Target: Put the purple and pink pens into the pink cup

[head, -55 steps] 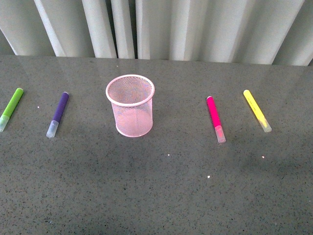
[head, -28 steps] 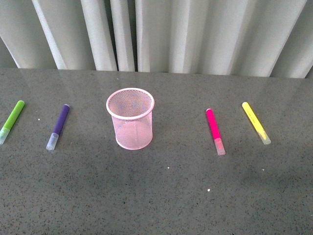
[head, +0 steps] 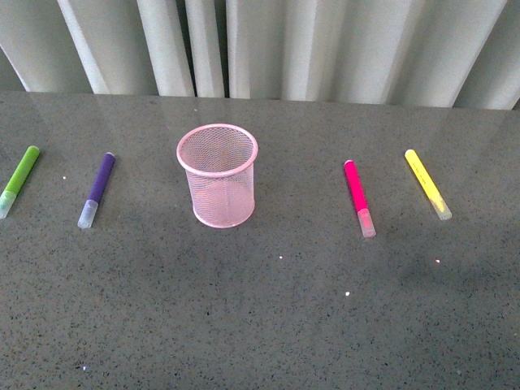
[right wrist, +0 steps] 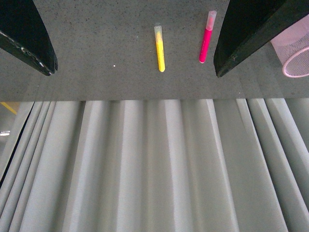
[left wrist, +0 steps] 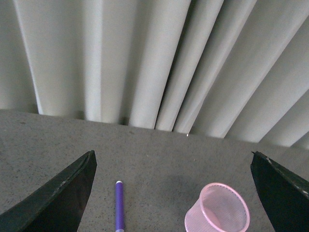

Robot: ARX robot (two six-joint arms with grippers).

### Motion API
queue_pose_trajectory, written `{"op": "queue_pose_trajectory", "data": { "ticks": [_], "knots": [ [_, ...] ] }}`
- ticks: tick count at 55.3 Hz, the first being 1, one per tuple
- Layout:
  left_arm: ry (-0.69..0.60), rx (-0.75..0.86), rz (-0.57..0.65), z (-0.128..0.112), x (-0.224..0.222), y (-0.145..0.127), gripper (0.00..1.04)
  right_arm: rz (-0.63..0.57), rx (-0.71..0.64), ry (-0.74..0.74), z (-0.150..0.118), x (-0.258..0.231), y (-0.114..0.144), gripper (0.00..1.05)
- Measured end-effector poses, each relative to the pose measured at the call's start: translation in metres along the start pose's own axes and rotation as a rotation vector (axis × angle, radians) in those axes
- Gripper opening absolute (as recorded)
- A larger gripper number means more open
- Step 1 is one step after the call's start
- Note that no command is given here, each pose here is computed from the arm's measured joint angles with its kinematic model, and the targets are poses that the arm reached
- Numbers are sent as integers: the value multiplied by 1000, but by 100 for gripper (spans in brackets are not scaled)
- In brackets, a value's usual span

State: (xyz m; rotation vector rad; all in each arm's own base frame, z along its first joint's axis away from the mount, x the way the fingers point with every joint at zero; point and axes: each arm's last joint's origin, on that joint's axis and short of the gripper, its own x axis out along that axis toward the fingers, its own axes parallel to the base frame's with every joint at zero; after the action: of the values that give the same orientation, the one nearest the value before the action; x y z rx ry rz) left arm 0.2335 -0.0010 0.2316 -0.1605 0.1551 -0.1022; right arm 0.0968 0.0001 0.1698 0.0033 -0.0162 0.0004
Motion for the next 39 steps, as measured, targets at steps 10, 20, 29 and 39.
{"op": "queue_pose_trajectory", "data": {
  "ticks": [10, 20, 29, 39],
  "knots": [
    [250, 119, 28, -10, 70, 7, 98, 0, 0, 0, 0, 0, 0, 98],
    [516, 202, 13, -28, 130, 26, 98, 0, 0, 0, 0, 0, 0, 98],
    [610, 264, 25, -38, 155, 36, 98, 0, 0, 0, 0, 0, 0, 98],
    [651, 273, 17, -51, 168, 37, 98, 0, 0, 0, 0, 0, 0, 98]
  ]
}}
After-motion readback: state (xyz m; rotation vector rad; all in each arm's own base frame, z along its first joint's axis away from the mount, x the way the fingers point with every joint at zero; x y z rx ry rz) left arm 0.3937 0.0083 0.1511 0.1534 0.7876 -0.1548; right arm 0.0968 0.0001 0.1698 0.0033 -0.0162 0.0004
